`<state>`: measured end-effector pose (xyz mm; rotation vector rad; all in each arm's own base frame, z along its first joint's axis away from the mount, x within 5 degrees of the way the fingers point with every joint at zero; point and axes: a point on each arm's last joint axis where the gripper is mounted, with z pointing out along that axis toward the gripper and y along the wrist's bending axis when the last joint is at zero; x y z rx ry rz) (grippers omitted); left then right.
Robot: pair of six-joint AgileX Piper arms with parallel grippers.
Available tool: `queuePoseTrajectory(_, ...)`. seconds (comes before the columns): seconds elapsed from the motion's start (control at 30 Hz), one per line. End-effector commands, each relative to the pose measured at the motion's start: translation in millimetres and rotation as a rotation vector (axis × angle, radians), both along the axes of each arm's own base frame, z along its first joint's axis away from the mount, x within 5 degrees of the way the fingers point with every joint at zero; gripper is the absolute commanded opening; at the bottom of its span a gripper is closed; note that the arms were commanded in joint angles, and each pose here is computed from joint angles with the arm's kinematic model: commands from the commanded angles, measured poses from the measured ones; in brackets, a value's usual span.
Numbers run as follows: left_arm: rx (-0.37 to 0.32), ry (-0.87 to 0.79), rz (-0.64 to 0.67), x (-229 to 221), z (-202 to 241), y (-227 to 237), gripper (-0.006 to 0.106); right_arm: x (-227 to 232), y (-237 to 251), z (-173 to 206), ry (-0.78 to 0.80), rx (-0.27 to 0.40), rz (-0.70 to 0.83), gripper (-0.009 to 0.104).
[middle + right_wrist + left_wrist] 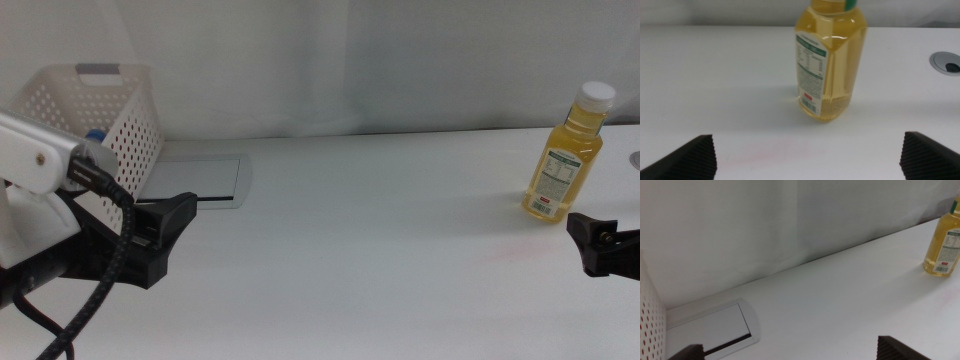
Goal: Use arms to grab the bottles and put them into the dustbin to the left of the table.
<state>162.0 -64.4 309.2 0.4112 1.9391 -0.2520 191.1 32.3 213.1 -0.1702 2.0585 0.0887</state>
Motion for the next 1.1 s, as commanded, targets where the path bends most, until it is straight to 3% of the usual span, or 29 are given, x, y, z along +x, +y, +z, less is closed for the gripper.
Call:
queuePoseTrajectory(0.0, -0.012, -0.014, -0.004, -0.8, 0.8, -0.9, 0.089, 6.2, -0.2, -4.9, -0.046, 0.019, -0.028, 0.103)
queuePoseTrajectory(0.17, -0.012, -0.014, -0.004, -0.8, 0.8, -0.9, 0.089, 23.1, -0.3, -10.2, -0.158, 0.013, -0.052, 0.103)
queuePoseTrajectory(0.5, -0.012, -0.014, -0.039, -3.2, 0.8, -6.6, 0.088, 46.0, 1.1, -44.9, -0.163, -0.043, -0.059, 0.103)
queuePoseTrajectory(0.83, -0.012, -0.012, -0.041, -3.4, 0.6, -6.9, 0.088, 85.8, 8.5, -77.9, -0.153, -0.048, -0.056, 0.103)
queuePoseTrajectory(1.07, -0.011, -0.01, -0.042, -3.5, 0.4, -6.9, 0.088, 121.4, 15.1, -81.5, -0.177, -0.041, -0.056, 0.103)
